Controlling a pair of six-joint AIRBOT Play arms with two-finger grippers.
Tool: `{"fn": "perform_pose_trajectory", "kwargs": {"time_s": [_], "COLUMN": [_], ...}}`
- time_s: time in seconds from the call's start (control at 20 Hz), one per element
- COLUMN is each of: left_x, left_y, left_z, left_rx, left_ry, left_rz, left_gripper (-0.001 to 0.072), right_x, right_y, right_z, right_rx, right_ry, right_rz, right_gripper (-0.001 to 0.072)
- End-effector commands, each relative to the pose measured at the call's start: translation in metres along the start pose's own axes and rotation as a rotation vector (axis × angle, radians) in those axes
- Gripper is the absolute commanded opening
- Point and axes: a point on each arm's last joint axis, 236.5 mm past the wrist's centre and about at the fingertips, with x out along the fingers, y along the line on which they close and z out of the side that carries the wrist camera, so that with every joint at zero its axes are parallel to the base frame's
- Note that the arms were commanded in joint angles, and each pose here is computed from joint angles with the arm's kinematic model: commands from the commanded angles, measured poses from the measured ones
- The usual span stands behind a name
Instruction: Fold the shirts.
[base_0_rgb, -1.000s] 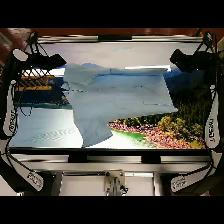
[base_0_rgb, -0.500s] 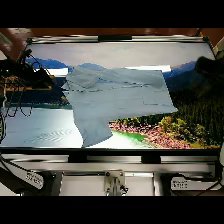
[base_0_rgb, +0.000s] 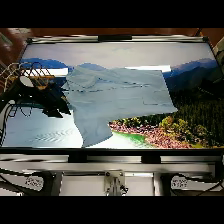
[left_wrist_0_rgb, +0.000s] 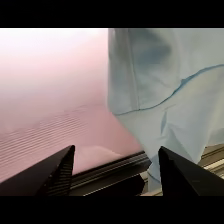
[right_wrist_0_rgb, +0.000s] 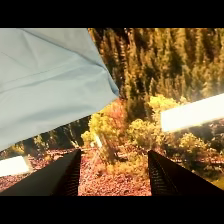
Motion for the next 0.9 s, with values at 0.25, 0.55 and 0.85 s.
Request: {"fn": "perform_pose_trajectory", "kwargs": {"time_s": [0.25, 0.55, 0.85], "left_x": [0.050, 0.061, 0.044], "left_y": [-0.018, -0.032, -0.042], "left_z": [0.011, 0.009, -0.003], "left_rx": [-0.009, -0.007, 0.074], "left_ry": [-0.022, -0.002, 0.050], "left_rz": [-0.045, -0.077, -0.141], "left_gripper": [0.0611, 0.0278, 0.0028], "right_x": [0.014, 0.029, 0.068], "right_y": [0.003, 0.000, 0.011], "right_z": [0.007, -0.002, -0.043], "right_rx": [-0.008, -0.023, -0.018], "right_ry": [-0.005, 0.064, 0.293], "right_rz": [0.025, 0.029, 0.211], "right_gripper": [0.0528, 0.0640, 0.0657]}}
